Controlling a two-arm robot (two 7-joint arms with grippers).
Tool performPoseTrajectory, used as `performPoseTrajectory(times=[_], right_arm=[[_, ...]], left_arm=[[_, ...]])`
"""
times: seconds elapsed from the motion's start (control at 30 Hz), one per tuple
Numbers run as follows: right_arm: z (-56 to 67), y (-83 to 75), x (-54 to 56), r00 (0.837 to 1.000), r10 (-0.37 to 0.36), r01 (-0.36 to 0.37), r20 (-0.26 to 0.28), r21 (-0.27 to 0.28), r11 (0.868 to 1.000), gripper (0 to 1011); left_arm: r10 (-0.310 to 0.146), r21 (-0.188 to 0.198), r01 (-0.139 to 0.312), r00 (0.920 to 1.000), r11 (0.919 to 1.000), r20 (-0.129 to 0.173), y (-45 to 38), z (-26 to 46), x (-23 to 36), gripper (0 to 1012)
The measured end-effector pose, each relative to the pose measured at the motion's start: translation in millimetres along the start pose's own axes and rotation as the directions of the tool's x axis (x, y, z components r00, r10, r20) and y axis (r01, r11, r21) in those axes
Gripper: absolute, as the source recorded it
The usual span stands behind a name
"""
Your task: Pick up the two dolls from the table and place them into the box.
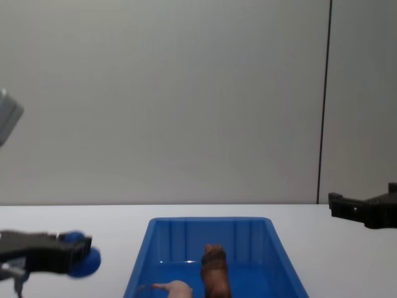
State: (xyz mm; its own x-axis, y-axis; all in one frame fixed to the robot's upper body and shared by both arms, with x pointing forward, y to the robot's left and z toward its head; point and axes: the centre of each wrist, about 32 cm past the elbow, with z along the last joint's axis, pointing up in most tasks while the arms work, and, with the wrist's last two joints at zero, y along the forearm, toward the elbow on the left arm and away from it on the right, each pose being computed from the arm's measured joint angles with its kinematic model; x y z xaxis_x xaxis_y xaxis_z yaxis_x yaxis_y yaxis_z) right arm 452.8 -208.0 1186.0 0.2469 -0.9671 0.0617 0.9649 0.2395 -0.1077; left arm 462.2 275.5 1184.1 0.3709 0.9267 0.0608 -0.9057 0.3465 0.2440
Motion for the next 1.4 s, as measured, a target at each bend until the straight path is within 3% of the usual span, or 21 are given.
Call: performPoseTrajectory(times=[0.03, 0.13, 0.17, 0.37, 0.43, 0.5, 0.7, 0.87, 1.0, 1.4], right_arm=[[0.0, 0.0, 0.0, 1.000, 0.000, 0.000, 0.000, 0.000, 1.000, 1001], [0.0, 0.0, 0.0, 1.000, 0.000, 0.000, 0.000, 0.000, 1.000, 1001], [0.0, 0.0, 0.0, 1.000, 0.000, 0.000, 0.000, 0.000, 1.000, 1001], [0.0, 0.0, 0.0, 1.000, 0.000, 0.000, 0.000, 0.000, 1.000, 1001], [0.0, 0.0, 0.0, 1.000, 0.000, 0.000, 0.000, 0.000, 1.000, 1001], [0.0, 0.0, 0.0, 1.000, 0.000, 0.000, 0.000, 0.000, 1.000, 1001], [0.0, 0.0, 0.0, 1.000, 0.000, 0.000, 0.000, 0.000, 1.000, 1001], [0.0, 0.0, 0.0, 1.000, 0.000, 0.000, 0.000, 0.000, 1.000, 1001], [0.0, 0.0, 0.0, 1.000, 0.000, 0.000, 0.000, 0.000, 1.000, 1001], [0.0, 0.0, 0.0, 1.000, 0.000, 0.000, 0.000, 0.000, 1.000, 1001]], left_arm=[[0.000, 0.000, 0.000, 1.0000, 1.0000, 0.000, 0.0, 0.0, 0.0, 225], [-0.027, -0.058, 0.028, 0.9994, 0.9979, 0.023, -2.9, 11.9, -0.4, 201], [-0.027, -0.058, 0.028, 0.9994, 0.9979, 0.023, -2.9, 11.9, -0.4, 201], [-0.082, -0.139, 0.090, 0.9948, 0.9862, 0.060, -12.0, 32.1, -4.6, 168], [-0.088, -0.144, 0.097, 0.9940, 0.9849, 0.064, -12.8, 33.5, -5.3, 163], [-0.117, -0.175, 0.129, 0.9901, 0.9761, 0.077, -19.3, 42.2, -11.4, 145], [-0.153, -0.211, 0.170, 0.9838, 0.9627, 0.093, -29.9, 53.3, -24.4, 122], [-0.169, -0.222, 0.187, 0.9807, 0.9569, 0.098, -35.7, 58.7, -35.8, 262], [-0.168, -0.218, 0.186, 0.9807, 0.9580, 0.101, -39.1, 61.4, -46.1, 387], [-0.163, -0.213, 0.182, 0.9810, 0.9599, 0.106, -42.9, 66.0, -61.6, 794]])
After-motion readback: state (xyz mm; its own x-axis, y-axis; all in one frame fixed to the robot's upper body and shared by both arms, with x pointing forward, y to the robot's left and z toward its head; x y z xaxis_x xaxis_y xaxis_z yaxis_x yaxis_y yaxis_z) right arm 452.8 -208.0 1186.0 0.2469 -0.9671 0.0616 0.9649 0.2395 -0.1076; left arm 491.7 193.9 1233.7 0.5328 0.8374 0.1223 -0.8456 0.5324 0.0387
